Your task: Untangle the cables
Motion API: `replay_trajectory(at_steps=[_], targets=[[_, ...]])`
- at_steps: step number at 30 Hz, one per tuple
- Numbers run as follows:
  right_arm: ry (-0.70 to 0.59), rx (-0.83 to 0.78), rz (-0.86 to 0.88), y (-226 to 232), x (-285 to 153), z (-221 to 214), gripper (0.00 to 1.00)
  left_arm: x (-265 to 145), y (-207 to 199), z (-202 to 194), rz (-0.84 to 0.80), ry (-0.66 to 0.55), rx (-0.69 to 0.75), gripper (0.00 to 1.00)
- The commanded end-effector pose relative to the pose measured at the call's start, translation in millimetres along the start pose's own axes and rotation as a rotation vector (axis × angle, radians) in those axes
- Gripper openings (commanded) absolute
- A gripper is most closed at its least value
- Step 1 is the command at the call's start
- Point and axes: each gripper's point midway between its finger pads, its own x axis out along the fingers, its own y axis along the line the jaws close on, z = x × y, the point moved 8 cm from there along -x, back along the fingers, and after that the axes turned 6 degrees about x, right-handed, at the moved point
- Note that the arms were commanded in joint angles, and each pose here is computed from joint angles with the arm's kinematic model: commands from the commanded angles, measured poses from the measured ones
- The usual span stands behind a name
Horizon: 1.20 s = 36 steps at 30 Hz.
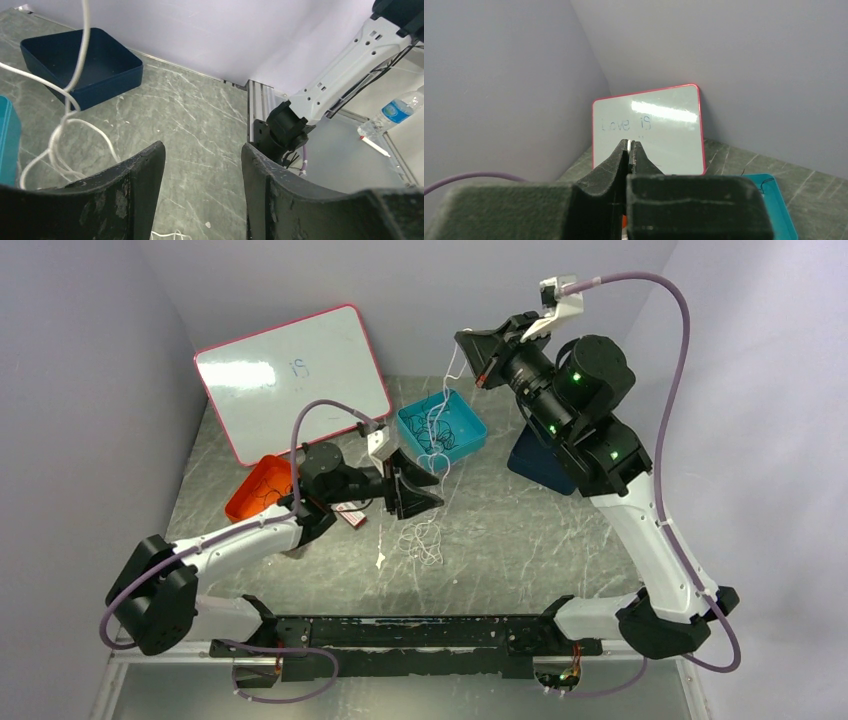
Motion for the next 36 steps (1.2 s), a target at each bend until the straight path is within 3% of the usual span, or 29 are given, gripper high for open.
replay_trajectory(at_steps=[1, 6, 25, 36], targets=[[-0.061, 0.011, 0.038, 7, -10, 16, 0.0, 13, 1, 12, -0.046, -0.021, 0.101, 0.63], [-0.081, 0.029, 0.046, 9, -13, 18, 0.0, 15, 12, 1, 0.086, -0.013, 0.081, 0.63], [-0.07, 0.039, 0.066, 11, -11, 18, 0.0, 48, 26, -17, 0.123, -0.004, 0.019, 0.64], [-0.085, 0.037, 0.066, 12, -18, 24, 0.0, 51, 47, -43, 0.27, 0.057, -0.043, 0.58]])
